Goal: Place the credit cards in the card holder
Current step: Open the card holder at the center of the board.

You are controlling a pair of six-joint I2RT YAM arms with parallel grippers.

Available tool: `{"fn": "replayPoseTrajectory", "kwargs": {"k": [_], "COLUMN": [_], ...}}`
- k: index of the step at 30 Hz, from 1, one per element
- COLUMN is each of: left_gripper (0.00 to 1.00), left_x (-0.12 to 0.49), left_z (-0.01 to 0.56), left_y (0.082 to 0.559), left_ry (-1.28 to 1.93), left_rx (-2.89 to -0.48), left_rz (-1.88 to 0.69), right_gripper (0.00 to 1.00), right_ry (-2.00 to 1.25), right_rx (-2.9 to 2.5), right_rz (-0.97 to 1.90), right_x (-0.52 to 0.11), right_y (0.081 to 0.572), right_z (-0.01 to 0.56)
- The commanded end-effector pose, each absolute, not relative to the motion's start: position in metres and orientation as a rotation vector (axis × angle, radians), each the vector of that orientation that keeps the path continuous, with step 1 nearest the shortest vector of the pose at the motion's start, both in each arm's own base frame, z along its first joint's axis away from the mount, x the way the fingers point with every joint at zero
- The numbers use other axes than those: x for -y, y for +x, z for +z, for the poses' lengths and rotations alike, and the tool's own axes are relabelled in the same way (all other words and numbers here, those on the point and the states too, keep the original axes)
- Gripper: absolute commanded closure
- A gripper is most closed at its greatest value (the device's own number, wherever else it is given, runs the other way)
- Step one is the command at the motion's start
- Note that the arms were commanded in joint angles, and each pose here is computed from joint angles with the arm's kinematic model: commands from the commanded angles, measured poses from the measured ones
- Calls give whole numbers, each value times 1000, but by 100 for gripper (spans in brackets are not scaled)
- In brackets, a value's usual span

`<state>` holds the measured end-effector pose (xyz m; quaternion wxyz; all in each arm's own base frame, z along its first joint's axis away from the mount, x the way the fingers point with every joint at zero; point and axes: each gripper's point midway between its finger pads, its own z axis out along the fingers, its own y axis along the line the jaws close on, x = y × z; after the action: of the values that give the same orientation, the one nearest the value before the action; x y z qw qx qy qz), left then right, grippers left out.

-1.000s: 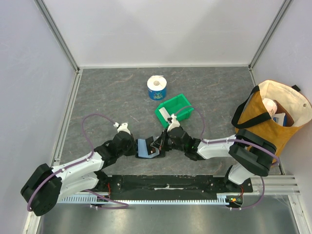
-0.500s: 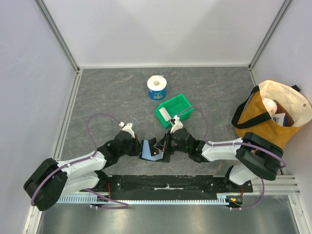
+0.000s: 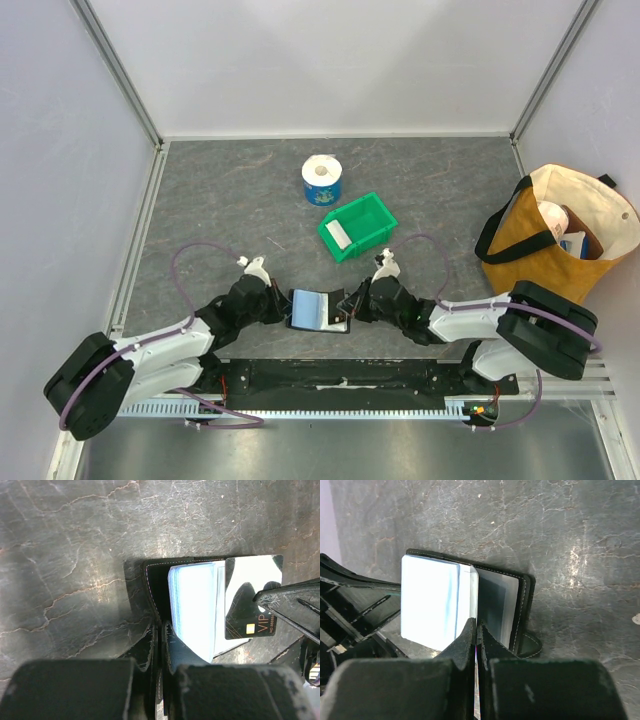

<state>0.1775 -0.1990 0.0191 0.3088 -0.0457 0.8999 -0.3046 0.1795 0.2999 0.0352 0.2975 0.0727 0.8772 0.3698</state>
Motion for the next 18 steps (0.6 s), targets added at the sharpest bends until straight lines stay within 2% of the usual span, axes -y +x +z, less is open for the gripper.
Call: {"fn": "replayPoseTrajectory", "kwargs": {"k": [1,18], "left_gripper": [98,98], "left_x": [193,184], "left_z": [16,3], "left_y": [178,178], "left_ry": [-258,-299], "left_rx": [-2362,-2383], "left_rz": [-818,-753], "right_gripper": [100,100], "right_ry": [293,357], "right_rx": [-2268,-2238], "right_rz": [1033,1280], "right_x": [-300,-323], "right_y": [187,176], "right_z": [42,38]}}
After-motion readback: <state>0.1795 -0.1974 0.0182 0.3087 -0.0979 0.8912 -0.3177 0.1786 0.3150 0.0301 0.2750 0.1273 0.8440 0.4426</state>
